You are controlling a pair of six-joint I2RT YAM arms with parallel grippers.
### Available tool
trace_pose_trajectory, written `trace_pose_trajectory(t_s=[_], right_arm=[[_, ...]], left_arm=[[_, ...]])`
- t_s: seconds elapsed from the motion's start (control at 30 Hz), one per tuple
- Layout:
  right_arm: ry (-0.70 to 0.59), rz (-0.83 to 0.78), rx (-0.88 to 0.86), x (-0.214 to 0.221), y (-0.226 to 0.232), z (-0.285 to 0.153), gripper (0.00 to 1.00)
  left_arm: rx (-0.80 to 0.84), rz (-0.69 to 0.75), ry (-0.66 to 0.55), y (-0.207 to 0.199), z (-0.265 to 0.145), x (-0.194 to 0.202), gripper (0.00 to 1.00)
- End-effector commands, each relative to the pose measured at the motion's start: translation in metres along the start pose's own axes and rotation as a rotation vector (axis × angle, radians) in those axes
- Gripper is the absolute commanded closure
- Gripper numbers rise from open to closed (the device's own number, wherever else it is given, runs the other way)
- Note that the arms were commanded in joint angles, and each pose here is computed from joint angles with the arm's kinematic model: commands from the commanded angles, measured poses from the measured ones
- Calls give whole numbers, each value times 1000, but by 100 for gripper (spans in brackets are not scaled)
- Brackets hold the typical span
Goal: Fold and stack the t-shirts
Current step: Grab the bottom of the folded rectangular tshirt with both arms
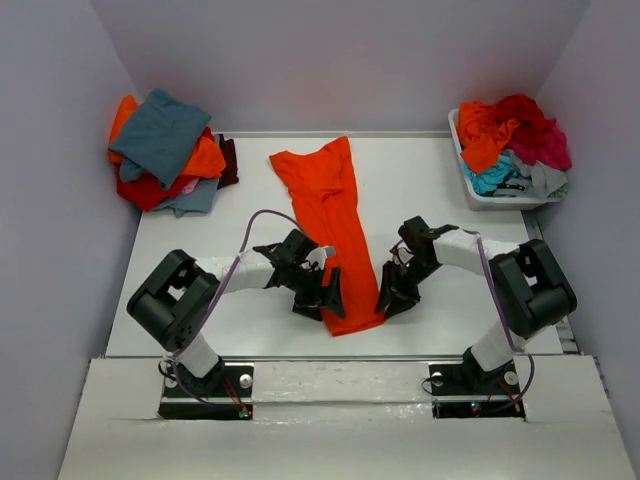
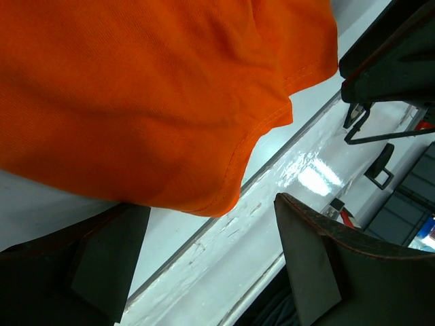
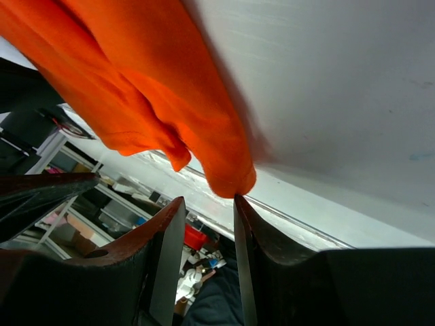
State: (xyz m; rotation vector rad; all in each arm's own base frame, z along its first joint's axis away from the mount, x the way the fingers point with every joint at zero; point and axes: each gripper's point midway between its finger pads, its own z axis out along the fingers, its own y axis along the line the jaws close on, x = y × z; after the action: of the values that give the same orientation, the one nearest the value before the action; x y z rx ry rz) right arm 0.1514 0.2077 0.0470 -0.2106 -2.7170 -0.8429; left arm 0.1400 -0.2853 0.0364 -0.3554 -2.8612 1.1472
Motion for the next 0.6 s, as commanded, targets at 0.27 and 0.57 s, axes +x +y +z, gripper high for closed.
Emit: trace_pose_trajectory(t_s=[0.27, 0.57], right_arm=[[-46, -45, 58, -7, 3, -12, 59], [-17, -62, -43, -8, 22, -7, 60]], left_arm=[[-237, -23, 38, 57, 1, 15, 11], [-368, -87, -39, 76, -14, 3, 11]])
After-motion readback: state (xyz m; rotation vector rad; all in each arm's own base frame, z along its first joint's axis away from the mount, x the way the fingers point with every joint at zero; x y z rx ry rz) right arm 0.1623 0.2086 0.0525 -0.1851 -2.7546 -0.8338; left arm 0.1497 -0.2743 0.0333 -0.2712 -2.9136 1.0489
